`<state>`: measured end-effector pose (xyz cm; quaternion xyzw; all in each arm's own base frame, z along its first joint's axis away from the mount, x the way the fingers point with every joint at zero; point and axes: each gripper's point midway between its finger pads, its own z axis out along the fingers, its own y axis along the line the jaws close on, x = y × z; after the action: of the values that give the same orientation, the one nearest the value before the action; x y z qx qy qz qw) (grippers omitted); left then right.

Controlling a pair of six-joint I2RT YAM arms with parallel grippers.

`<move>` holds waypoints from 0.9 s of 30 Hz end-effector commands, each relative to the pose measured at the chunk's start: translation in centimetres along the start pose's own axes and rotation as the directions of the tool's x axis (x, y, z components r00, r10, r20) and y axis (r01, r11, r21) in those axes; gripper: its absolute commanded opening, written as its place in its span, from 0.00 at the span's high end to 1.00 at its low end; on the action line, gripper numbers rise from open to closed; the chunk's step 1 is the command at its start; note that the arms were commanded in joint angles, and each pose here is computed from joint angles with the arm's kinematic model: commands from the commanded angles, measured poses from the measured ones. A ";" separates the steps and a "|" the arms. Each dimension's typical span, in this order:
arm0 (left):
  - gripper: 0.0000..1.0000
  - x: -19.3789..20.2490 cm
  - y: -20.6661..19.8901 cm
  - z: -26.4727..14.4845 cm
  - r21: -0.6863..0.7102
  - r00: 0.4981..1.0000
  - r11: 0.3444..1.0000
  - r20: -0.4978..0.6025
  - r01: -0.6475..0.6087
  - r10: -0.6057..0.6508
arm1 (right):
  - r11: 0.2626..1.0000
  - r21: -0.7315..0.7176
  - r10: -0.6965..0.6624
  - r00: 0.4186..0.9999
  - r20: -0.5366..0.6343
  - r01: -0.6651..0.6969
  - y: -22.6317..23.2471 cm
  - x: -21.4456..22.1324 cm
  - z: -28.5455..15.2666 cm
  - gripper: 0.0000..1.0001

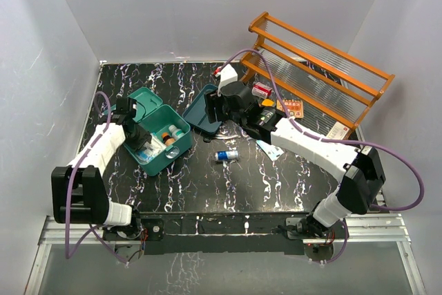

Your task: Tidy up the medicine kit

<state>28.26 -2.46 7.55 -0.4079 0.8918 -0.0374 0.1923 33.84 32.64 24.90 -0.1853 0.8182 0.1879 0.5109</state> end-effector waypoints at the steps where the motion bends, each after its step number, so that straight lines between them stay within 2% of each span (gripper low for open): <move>1: 0.69 -0.7 -0.1 -0.5 -0.021 0.999 0.999 0.003 -0.040 0.040 | 1.000 -0.005 0.015 0.998 0.063 -0.014 -0.1 -1.7 -0.3 0.43; 4: 0.63 -1.6 -0.8 -2.1 0.001 0.998 0.998 0.025 -0.059 0.059 | 1.000 0.002 0.007 0.999 0.050 -0.007 -0.4 -1.0 -0.3 0.43; 9: 0.55 -2.8 -2.6 -6.0 0.118 0.992 0.988 0.084 -0.099 0.089 | 1.000 -0.002 -0.011 1.000 0.014 0.011 -0.8 0.7 -0.1 0.40; 15: 0.48 -4.2 -5.7 -10.0 0.291 0.978 0.942 0.171 -0.167 0.121 | 0.999 -0.039 -0.017 0.998 -0.061 0.015 -1.9 3.9 0.0 0.35; 18: 0.44 -5.1 -8.2 -12.5 0.412 0.952 0.872 0.254 -0.264 0.168 | 0.998 -0.063 -0.029 0.993 -0.117 0.022 -2.9 6.3 0.0 0.34; 21: 0.41 -5.9 -10.8 -15.2 0.517 0.910 0.767 0.360 -0.379 0.207 | 0.994 -0.094 -0.064 0.983 -0.174 0.048 -3.4 8.6 0.0 0.33; 27: 0.36 -5.5 -13.7 -18.6 0.617 0.844 0.586 0.461 -0.526 0.272 | 0.979 -0.173 -0.162 0.936 -0.311 0.112 -3.6 13.0 -0.1 0.30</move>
<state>33.73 -6.80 24.37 -0.1875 0.8614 -0.2174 0.4190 31.04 27.32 12.79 -0.2542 0.8752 0.1645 0.3774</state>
